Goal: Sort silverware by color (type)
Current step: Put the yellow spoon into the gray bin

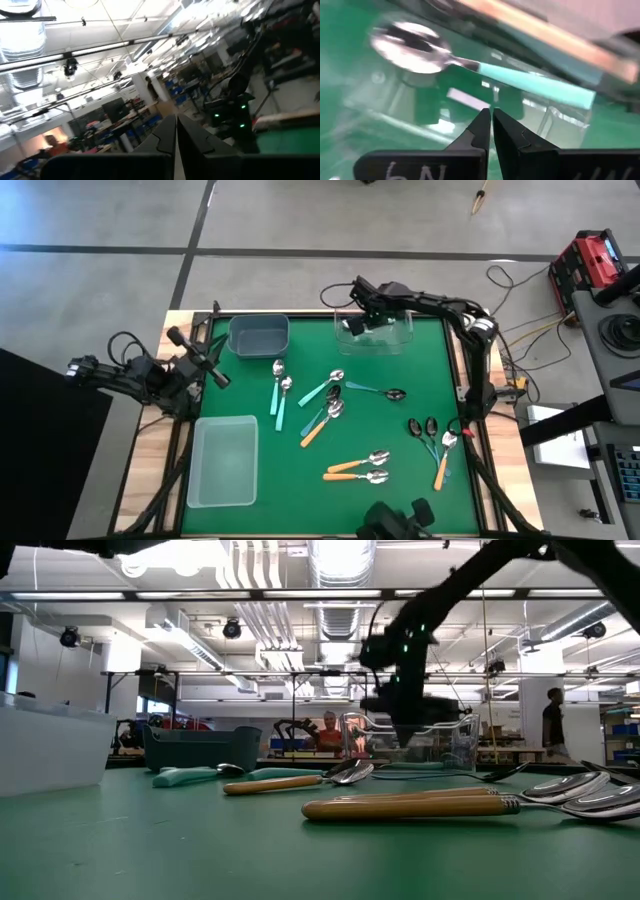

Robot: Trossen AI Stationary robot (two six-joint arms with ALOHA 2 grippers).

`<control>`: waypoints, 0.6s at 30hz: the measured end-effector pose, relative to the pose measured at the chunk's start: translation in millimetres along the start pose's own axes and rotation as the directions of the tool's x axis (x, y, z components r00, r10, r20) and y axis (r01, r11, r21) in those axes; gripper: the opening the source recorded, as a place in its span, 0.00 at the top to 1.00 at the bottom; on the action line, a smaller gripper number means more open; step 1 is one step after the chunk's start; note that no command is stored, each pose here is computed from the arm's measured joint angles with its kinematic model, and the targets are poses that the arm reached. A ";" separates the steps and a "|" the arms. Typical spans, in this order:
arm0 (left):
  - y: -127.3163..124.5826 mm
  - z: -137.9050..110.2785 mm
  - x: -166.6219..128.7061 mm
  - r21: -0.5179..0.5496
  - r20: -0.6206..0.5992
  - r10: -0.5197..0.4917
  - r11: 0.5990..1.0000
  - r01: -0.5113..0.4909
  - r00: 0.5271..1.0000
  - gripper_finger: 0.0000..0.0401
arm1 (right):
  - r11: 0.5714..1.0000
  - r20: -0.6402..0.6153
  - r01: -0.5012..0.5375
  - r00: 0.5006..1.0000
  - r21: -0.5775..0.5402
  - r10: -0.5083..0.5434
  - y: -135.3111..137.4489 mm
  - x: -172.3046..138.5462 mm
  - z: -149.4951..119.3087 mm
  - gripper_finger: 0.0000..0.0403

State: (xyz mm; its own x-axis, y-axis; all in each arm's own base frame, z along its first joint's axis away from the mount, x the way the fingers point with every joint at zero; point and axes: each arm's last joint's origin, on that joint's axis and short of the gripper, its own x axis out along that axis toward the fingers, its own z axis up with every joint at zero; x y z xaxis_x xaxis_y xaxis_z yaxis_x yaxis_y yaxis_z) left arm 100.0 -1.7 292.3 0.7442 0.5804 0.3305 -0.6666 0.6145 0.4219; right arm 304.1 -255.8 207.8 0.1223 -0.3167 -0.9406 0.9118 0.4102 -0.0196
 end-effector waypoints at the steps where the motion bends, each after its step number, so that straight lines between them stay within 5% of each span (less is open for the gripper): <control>1: -0.5 0.5 0.0 -0.021 0.017 -0.015 1.000 0.015 1.000 1.00 | 1.000 0.028 -0.013 1.000 -0.016 0.013 2.8 -11.7 -0.9 0.97; 9: -10.9 3.9 2.3 -0.213 0.157 -0.172 0.956 0.203 0.972 1.00 | 0.962 0.274 -0.110 0.945 -0.250 0.179 27.1 -106.7 -37.2 0.97; 18: -39.6 -3.9 14.1 -0.520 0.077 -0.256 0.814 0.258 0.964 1.00 | 0.839 0.485 -0.209 0.735 -0.502 0.474 29.9 -140.1 -119.7 0.97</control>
State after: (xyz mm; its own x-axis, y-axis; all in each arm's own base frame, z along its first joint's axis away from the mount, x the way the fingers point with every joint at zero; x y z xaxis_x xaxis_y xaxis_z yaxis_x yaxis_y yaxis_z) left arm 136.7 -15.8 276.9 0.8911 0.3607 0.2753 -0.3725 0.9280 -0.0101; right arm 267.3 -96.8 298.5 0.7119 -0.4533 -0.5363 0.5426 0.8399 0.0104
